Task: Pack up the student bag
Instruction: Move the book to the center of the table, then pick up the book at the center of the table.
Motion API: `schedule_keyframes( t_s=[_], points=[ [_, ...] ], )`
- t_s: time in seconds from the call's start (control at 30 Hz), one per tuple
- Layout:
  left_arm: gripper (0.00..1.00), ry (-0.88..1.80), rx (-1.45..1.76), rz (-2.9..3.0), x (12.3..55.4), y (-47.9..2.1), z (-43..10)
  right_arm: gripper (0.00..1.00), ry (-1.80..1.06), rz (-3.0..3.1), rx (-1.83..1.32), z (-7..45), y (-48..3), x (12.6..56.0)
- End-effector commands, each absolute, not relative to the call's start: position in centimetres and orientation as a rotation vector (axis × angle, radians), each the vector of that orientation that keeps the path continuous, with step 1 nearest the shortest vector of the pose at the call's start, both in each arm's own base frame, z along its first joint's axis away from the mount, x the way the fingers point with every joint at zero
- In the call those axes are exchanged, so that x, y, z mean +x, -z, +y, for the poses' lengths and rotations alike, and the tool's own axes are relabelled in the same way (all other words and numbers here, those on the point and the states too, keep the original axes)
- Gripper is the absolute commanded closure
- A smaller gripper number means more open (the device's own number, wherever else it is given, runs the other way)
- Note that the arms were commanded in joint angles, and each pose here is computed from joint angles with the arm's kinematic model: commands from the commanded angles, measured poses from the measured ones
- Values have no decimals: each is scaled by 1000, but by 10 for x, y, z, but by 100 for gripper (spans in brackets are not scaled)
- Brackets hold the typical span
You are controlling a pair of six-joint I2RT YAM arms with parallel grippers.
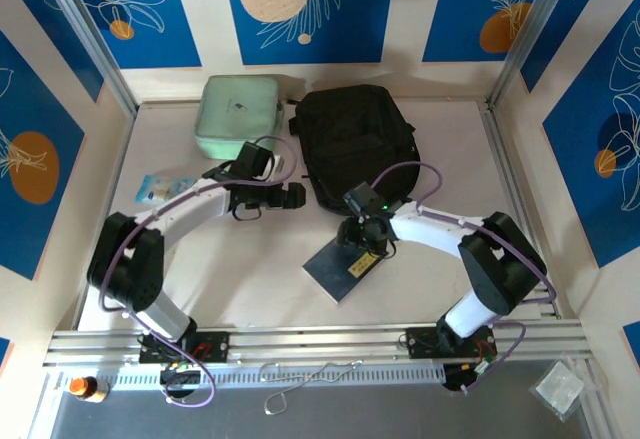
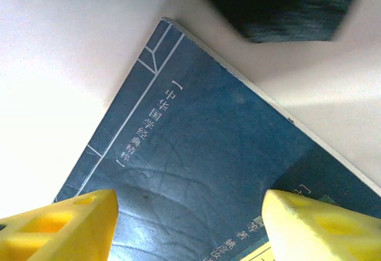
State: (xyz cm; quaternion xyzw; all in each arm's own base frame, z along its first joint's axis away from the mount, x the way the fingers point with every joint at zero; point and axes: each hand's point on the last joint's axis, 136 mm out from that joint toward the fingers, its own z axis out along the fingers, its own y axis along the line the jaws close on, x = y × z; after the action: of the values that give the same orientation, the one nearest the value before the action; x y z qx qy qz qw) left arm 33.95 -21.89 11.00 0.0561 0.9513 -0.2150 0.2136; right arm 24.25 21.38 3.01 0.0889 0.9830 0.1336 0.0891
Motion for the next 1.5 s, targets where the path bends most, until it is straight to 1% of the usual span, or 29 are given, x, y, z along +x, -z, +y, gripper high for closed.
schedule_keyframes(
  t_s=[0.0, 0.17, 0.3, 0.43, 0.53, 0.6, 0.67, 0.77, 0.83, 0.93, 1.07, 1.2, 1.33, 1.47],
  points=[
    [0, 510, 77, 2619, 339, -115, -187, 34, -445, 2960, 118, 243, -20, 233],
    [0, 534, -6, 2598, 331, -115, -166, 35, -536, 2924, -33, 289, -23, 246],
    [0, 527, -45, 2599, 324, -114, -152, 36, -552, 2905, -109, 321, -20, 263],
    [0, 540, -98, 2596, 318, -112, -141, 37, -537, 2899, -141, 343, -16, 282],
    [0, 564, -125, 2599, 312, -111, -139, 39, -566, 2871, -144, 356, -24, 298],
    [0, 595, -142, 2609, 307, -110, -141, 39, -595, 2838, -145, 362, -38, 307],
    [0, 688, -150, 2611, 303, -112, -151, 39, -601, 2797, -138, 361, -57, 315],
    [0, 855, -157, 2586, 302, -123, -170, 39, -581, 2756, -131, 352, -80, 323],
    [1, 918, -198, 2582, 302, -126, -175, 39, -550, 2742, -124, 340, -88, 324],
    [6, 956, -286, 2612, 296, -116, -178, 39, -484, 2750, -120, 317, -87, 319],
    [12, 999, -432, 2628, 286, -95, -178, 45, -413, 2805, -116, 290, -72, 306],
    [17, 1050, -465, 2649, 282, -81, -186, 50, -363, 2840, -138, 278, -63, 296],
    [26, 1026, -439, 2714, 277, -66, -197, 59, -358, 2876, -161, 277, -52, 291],
    [40, 997, -428, 2757, 275, -53, -202, 67, -356, 2903, -151, 279, -43, 289]
  ],
)
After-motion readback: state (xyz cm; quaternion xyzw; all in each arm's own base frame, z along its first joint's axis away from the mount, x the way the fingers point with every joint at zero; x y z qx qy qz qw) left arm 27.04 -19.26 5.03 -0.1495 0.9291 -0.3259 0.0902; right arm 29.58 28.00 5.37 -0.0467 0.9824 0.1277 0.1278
